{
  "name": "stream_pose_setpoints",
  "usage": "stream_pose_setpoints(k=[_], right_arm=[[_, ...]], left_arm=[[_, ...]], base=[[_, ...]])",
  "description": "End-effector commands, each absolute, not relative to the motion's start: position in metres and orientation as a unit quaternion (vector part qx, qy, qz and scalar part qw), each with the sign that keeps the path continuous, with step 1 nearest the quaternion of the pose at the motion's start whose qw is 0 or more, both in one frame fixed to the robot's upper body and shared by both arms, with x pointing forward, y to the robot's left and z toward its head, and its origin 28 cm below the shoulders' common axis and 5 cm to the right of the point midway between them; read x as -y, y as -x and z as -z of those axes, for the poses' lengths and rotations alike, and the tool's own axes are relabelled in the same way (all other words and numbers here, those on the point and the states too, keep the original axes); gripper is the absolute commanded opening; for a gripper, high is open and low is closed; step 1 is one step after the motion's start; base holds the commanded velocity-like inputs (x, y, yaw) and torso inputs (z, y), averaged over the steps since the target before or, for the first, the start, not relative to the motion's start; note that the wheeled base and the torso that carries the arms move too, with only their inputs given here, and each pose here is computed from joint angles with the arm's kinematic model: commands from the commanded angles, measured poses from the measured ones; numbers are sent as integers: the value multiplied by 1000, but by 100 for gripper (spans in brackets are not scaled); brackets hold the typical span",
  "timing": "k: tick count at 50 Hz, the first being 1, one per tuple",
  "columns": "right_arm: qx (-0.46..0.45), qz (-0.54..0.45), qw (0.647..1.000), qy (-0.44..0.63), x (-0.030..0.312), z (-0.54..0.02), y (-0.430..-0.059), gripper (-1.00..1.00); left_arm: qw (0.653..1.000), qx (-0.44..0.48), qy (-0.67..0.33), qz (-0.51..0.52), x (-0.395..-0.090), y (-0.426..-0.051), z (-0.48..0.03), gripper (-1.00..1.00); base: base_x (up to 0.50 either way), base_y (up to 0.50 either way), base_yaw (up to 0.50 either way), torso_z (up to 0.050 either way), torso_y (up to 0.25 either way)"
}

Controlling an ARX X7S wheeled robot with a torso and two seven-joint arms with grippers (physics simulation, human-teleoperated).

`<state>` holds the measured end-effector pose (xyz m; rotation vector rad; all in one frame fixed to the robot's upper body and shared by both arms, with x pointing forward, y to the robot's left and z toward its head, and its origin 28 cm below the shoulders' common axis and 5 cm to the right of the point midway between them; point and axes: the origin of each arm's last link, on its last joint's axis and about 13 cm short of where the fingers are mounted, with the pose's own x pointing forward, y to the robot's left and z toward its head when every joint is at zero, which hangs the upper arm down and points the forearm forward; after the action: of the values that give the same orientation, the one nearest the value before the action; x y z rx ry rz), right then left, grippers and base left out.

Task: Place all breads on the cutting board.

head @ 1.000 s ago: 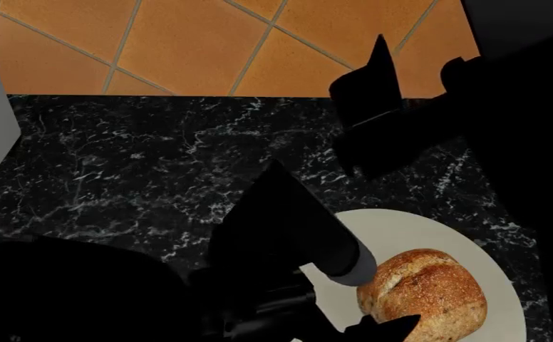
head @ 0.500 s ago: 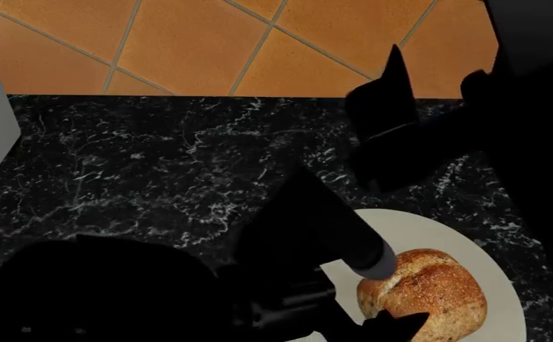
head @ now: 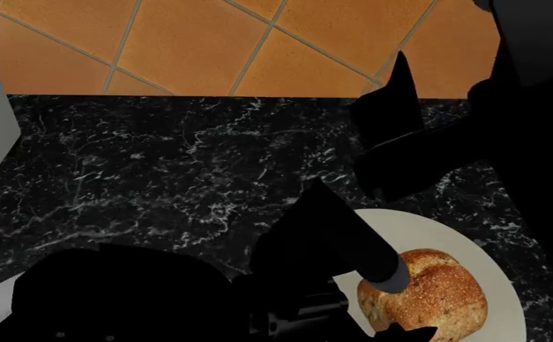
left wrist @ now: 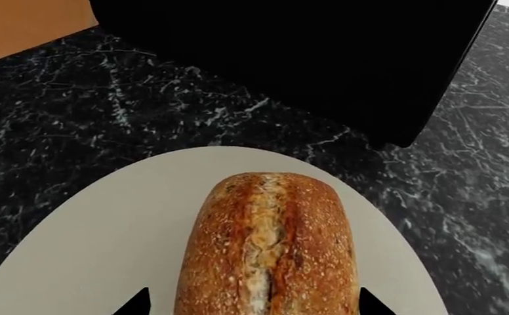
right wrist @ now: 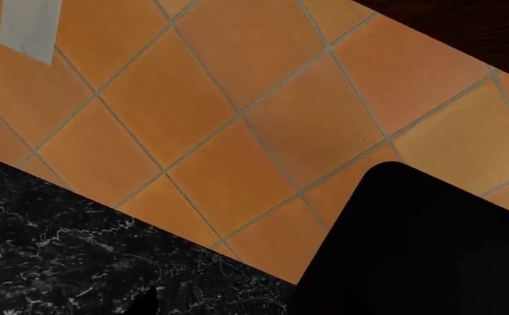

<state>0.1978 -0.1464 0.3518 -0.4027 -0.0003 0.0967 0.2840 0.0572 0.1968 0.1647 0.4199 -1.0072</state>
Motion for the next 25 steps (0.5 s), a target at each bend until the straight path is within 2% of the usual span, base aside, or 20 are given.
stream_pose_setpoints(k=[1, 17, 18, 25], right_arm=[[10, -56, 978, 200, 144, -351, -201, 100], [11, -56, 978, 200, 140, -345, -212, 100], [12, -56, 978, 200, 140, -346, -211, 100], [13, -58, 978, 201, 141, -348, -209, 100]], left_arm=[[849, -199, -80, 482, -51, -288, -189, 100], [839, -209, -91, 494, -48, -277, -178, 100], [840, -209, -90, 493, -48, -277, -178, -100], [843, -184, -92, 496, -56, -270, -194, -100]], base=[[0, 0, 0, 0, 0], [0, 0, 0, 0, 0], [0, 0, 0, 0, 0], [0, 0, 0, 0, 0]])
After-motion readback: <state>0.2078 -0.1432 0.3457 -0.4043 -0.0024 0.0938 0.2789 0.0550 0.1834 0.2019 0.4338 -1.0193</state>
